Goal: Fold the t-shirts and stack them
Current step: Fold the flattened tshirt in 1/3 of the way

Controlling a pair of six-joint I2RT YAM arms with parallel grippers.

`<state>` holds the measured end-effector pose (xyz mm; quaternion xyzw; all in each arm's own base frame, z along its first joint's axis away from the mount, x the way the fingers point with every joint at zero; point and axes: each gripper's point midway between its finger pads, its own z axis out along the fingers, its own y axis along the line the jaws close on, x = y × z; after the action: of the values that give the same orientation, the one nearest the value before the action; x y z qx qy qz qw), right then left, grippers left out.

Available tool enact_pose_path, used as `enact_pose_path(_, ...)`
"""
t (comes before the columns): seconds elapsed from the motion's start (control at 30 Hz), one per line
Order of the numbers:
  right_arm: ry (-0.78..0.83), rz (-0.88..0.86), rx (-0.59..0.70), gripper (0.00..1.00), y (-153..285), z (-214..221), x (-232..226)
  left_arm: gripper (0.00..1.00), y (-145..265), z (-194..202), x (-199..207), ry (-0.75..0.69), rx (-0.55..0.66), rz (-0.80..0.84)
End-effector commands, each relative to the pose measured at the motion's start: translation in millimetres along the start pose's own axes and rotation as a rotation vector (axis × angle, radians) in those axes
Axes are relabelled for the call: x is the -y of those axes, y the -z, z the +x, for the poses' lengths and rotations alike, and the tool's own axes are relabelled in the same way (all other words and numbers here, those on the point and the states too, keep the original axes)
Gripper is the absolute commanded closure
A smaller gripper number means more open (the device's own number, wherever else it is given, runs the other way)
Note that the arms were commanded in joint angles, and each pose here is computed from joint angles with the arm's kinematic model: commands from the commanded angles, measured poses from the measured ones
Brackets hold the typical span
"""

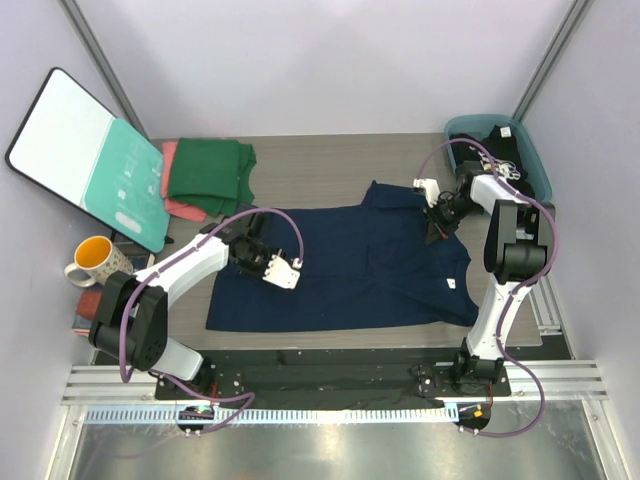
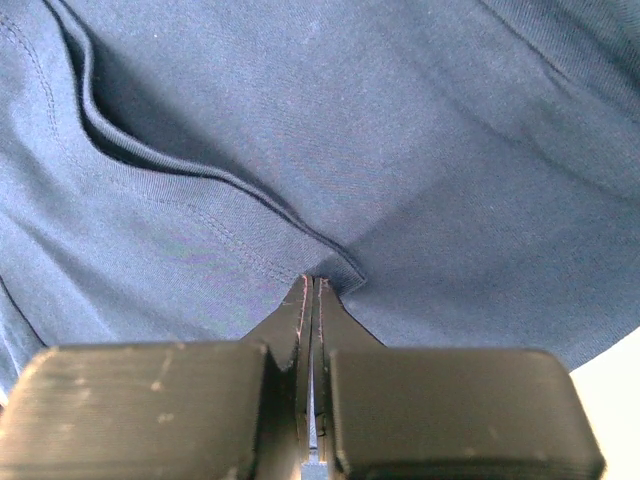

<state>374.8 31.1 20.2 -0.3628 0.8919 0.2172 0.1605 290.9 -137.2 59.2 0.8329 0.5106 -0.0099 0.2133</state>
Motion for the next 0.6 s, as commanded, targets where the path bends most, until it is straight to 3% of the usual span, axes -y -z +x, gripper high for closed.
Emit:
enact_pose_path(0.0, 0.047, 0.052, 0.046, 0.99, 15.6, -24.8, -1.1, 0.59, 1.4, -5.7, -8.5, 0.000, 0.022, -0.030)
enact_pose_path(0.57, 0.130, 0.219, 0.117, 0.99, 58.3, -55.4, 10.1, 0.59, 0.8, -10.3, -7.5, -0.008, 0.032, -0.032)
